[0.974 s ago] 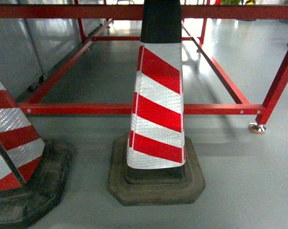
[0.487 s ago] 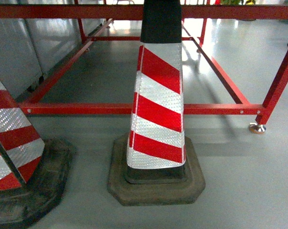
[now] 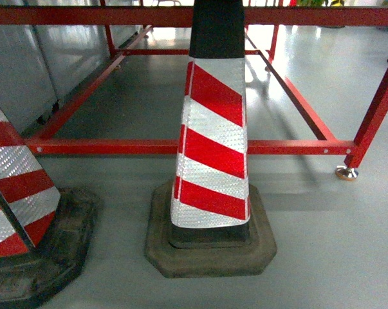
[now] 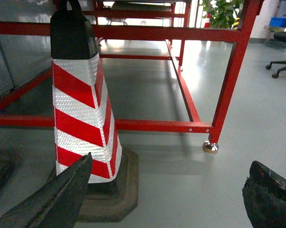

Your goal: Sort blue parts and orange caps into right shelf containers

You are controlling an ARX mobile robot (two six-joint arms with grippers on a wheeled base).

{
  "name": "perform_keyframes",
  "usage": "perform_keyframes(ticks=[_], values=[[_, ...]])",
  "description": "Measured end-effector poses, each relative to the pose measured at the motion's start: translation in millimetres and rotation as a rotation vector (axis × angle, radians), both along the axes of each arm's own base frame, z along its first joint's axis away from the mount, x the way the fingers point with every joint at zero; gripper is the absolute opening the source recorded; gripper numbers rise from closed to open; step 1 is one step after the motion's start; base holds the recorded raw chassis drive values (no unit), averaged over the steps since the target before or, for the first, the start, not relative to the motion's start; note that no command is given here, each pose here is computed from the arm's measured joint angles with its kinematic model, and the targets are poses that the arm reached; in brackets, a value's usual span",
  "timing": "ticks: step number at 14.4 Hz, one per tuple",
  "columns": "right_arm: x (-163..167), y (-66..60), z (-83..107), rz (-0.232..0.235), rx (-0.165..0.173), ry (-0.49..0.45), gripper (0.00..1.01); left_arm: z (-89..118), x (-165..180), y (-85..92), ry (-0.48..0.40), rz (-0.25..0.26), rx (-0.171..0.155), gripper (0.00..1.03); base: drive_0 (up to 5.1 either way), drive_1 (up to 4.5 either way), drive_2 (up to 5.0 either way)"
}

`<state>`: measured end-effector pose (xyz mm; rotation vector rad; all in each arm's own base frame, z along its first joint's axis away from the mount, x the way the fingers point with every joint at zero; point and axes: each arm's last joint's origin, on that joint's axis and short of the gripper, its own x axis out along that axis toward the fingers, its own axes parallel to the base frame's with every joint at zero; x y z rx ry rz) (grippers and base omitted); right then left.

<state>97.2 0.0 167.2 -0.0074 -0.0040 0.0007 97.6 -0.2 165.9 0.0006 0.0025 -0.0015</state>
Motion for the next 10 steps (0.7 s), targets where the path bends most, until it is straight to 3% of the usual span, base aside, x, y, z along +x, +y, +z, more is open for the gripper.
perform_keyframes(ticks=[10], values=[[0.0,0.0,-0.1,0.0,0.004,0.001,0.98,0.0,0.0,0.0,0.0,0.0,-0.001,0.98,0.0,0.0,0.0]])
